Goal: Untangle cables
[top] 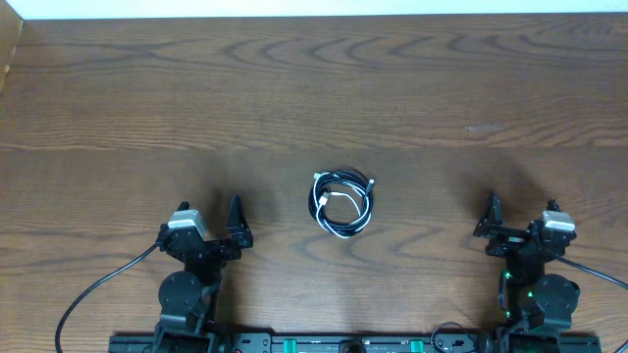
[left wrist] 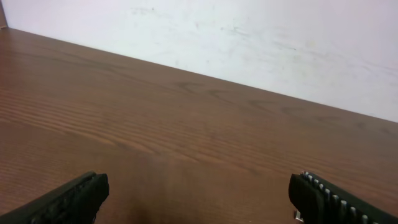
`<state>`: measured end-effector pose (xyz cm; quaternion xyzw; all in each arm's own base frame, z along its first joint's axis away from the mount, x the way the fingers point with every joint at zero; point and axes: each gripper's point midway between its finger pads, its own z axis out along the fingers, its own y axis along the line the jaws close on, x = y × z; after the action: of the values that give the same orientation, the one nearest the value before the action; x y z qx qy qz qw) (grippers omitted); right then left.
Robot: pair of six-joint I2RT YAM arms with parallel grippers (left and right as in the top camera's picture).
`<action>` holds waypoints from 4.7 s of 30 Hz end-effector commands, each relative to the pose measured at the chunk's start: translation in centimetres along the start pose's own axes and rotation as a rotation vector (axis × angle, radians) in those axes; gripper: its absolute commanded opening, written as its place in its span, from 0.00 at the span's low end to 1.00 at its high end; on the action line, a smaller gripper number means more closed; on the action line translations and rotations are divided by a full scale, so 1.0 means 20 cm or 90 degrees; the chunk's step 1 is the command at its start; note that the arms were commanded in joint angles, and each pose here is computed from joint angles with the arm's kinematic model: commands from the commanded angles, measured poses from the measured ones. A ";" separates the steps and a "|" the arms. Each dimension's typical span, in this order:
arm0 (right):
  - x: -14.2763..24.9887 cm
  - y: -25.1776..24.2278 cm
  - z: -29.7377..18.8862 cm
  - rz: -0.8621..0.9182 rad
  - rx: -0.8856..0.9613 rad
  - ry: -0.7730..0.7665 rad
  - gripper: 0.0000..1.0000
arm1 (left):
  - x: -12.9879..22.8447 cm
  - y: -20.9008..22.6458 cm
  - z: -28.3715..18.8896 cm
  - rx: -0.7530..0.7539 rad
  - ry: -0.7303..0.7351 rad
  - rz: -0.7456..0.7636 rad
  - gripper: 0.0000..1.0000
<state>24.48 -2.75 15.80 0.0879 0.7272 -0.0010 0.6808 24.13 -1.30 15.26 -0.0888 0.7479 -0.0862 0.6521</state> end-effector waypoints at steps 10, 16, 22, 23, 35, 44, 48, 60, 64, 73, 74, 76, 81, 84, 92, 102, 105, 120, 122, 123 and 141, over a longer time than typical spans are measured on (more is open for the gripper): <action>0.00 -0.01 0.00 -0.006 0.004 -0.001 0.99 | 0.07 0.04 0.00 -0.018 0.029 0.018 0.98; 0.00 -0.01 0.00 -0.006 0.003 -0.001 0.99 | 0.07 0.04 0.00 -0.018 0.029 0.018 0.98; 0.00 -0.02 0.00 -0.006 0.013 -0.003 0.99 | 0.07 0.04 0.00 -0.018 0.028 0.018 0.98; 0.00 -0.02 0.00 -0.006 0.013 -0.003 0.99 | 0.07 0.04 0.00 -0.018 0.028 0.018 0.98; 0.00 -0.02 0.00 -0.001 0.009 -0.004 0.99 | 0.08 0.02 0.00 -0.008 0.031 0.017 0.98; -0.16 0.10 -0.02 0.070 -0.078 -0.078 0.99 | 0.15 -0.04 -0.01 0.032 0.103 0.020 0.98; -0.16 0.20 -0.03 0.137 -0.155 -0.056 0.99 | 0.06 -0.06 -0.01 0.033 0.109 0.016 0.97; -0.55 0.53 -0.01 0.079 -0.343 0.109 0.99 | -0.13 -0.36 0.10 0.138 0.327 -0.026 0.98; -0.57 0.63 0.08 0.059 -0.377 0.269 0.99 | -0.21 -0.47 0.14 0.162 0.431 -0.046 0.98; -0.37 0.75 0.21 0.048 -0.431 0.534 0.99 | -0.36 -0.54 0.16 0.168 0.488 -0.041 0.98; -0.33 0.76 0.20 0.038 -0.451 0.550 0.99 | -0.36 -0.54 0.16 0.172 0.490 -0.036 0.98; -0.25 0.77 0.19 0.007 -0.477 0.583 0.99 | -0.34 -0.53 0.14 0.168 0.503 -0.037 0.98; 0.00 0.72 0.17 -0.051 -0.385 0.713 0.99 | -0.29 -0.64 0.04 0.230 0.576 -0.130 0.98; 0.04 0.77 0.17 -0.077 -0.392 0.721 0.99 | -0.27 -0.73 -0.02 0.293 0.614 -0.149 0.98; 0.01 0.93 0.20 -0.107 -0.442 0.664 0.99 | 0.04 -0.52 0.08 0.091 0.677 0.034 0.98; -0.01 0.69 0.40 -0.111 -0.173 0.620 0.99 | 0.32 -0.65 0.14 0.068 0.777 0.018 0.82; -0.02 0.67 0.42 -0.115 -0.154 0.610 0.99 | 0.40 -0.76 0.14 0.098 0.793 0.023 0.81; -0.01 0.63 0.42 -0.116 -0.121 0.612 0.99 | 0.65 -0.81 0.17 -0.016 0.769 0.126 0.69; -0.01 0.63 0.42 -0.116 -0.121 0.612 0.99 | 0.66 -0.80 0.18 -0.026 0.764 0.140 0.69; -0.01 0.62 0.42 -0.116 -0.120 0.613 0.99 | 0.66 -0.79 0.18 -0.035 0.762 0.140 0.69; 0.00 0.65 0.41 -0.108 -0.138 0.622 0.99 | 0.82 -0.71 0.26 -0.092 0.759 0.178 0.61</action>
<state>34.09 8.91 16.28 -0.0598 0.9622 0.0539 0.2601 27.69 -19.94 3.61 0.0353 0.9912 -0.0071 0.1276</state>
